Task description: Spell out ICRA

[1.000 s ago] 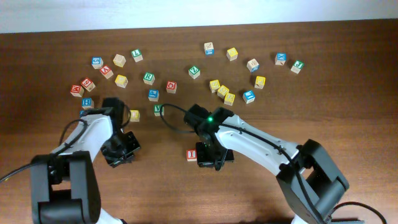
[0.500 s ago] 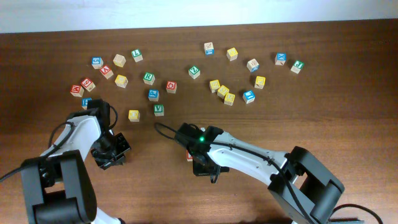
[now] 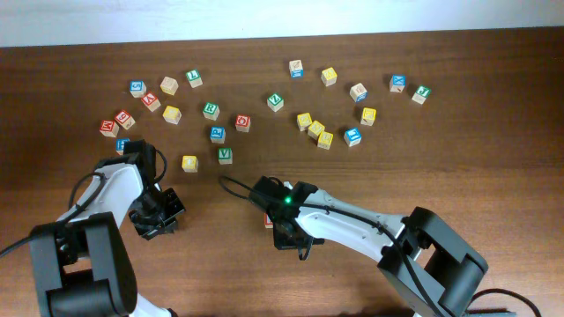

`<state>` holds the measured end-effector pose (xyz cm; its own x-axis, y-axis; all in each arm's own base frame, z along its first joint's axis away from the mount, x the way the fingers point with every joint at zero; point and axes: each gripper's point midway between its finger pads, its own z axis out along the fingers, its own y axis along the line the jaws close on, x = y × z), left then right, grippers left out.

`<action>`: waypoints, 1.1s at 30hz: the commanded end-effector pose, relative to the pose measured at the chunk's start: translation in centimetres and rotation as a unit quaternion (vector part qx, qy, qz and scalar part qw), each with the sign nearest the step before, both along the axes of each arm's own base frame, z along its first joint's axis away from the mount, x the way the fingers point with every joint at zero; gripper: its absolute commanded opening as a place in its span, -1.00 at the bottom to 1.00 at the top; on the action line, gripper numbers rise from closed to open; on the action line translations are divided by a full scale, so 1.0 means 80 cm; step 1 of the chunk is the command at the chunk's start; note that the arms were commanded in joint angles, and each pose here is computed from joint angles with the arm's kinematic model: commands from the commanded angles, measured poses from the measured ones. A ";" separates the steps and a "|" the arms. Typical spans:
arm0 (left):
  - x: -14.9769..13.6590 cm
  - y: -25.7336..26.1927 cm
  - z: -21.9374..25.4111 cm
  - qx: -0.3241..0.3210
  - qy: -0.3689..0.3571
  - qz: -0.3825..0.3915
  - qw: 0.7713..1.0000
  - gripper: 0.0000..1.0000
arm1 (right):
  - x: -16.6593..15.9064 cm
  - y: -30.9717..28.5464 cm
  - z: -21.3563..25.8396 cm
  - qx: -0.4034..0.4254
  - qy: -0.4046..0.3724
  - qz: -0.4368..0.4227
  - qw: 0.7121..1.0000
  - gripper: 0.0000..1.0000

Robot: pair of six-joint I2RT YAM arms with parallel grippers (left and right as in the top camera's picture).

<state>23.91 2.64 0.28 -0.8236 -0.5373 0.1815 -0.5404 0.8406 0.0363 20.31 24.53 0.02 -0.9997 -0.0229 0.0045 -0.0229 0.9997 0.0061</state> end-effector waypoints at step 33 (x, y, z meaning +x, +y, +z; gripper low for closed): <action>0.003 0.005 -0.001 0.006 0.002 -0.006 1.000 -0.99 | -0.006 -0.006 0.004 -0.005 0.005 0.019 1.000 -0.92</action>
